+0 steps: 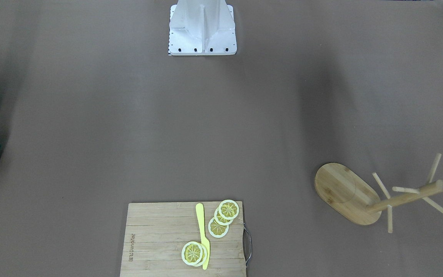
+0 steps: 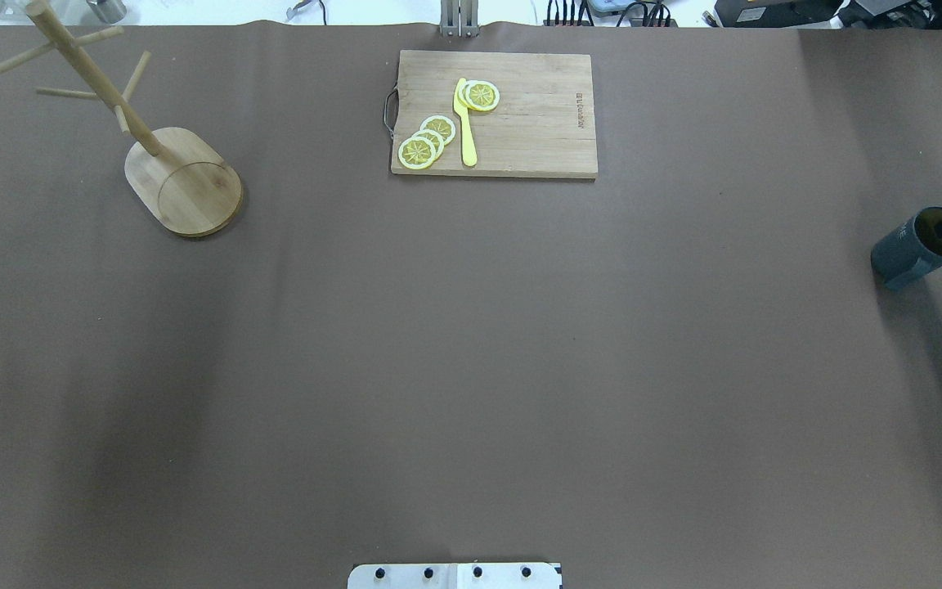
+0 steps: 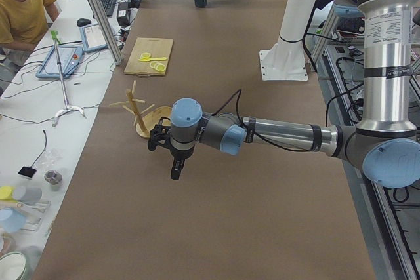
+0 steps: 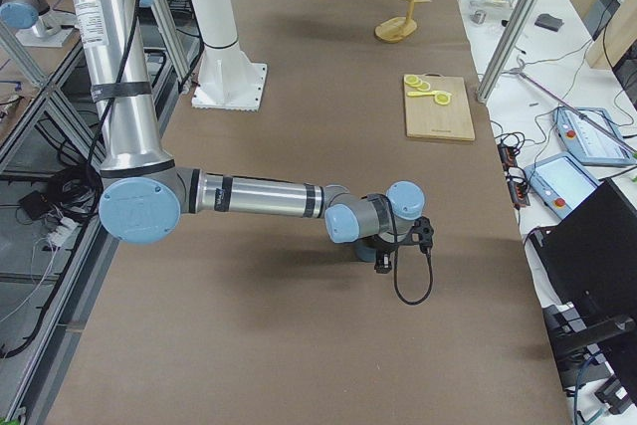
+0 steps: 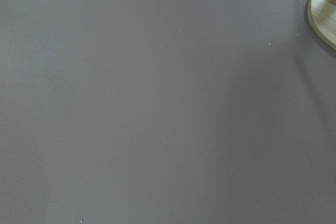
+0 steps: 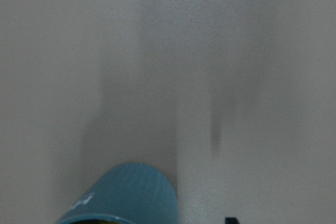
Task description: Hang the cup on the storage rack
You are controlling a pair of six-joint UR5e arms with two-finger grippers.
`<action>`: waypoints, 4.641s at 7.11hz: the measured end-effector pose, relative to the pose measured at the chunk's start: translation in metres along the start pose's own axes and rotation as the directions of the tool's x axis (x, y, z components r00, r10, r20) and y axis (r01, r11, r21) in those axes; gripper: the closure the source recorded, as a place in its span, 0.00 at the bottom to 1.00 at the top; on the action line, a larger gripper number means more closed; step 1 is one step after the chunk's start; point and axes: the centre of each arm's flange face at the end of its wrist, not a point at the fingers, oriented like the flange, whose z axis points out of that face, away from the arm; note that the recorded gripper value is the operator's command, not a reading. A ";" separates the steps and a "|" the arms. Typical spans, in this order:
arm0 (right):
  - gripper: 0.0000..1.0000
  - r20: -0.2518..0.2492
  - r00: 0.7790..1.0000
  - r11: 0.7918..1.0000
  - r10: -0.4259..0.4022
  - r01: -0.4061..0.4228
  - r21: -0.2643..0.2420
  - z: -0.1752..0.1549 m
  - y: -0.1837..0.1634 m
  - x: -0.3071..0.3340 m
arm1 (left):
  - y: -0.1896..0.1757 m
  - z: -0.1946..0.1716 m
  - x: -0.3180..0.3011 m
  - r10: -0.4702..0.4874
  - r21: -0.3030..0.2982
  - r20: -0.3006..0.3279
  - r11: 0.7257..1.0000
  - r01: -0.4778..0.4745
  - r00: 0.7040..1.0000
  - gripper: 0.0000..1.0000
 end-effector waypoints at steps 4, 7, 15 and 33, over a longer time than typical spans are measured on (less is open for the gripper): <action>1.00 0.053 0.997 0.997 -0.055 0.052 0.055 -0.019 -0.010 -0.037 | -0.002 -0.004 0.004 0.017 0.018 -0.005 1.000 -0.017 1.000 0.02; 1.00 0.140 0.990 0.996 0.032 -0.043 0.078 -0.041 0.001 -0.202 | -0.013 -0.003 0.035 -0.022 0.070 -0.087 0.997 0.028 0.996 0.02; 1.00 0.129 0.987 0.993 0.095 -0.103 0.057 -0.010 0.119 -0.610 | -0.058 0.002 0.366 0.115 0.243 -0.431 0.970 -0.008 0.895 0.13; 0.00 0.147 0.988 0.998 0.050 -0.054 0.020 -0.044 0.036 -0.530 | 0.097 0.177 0.637 0.562 0.674 -0.222 0.679 -0.292 0.797 0.07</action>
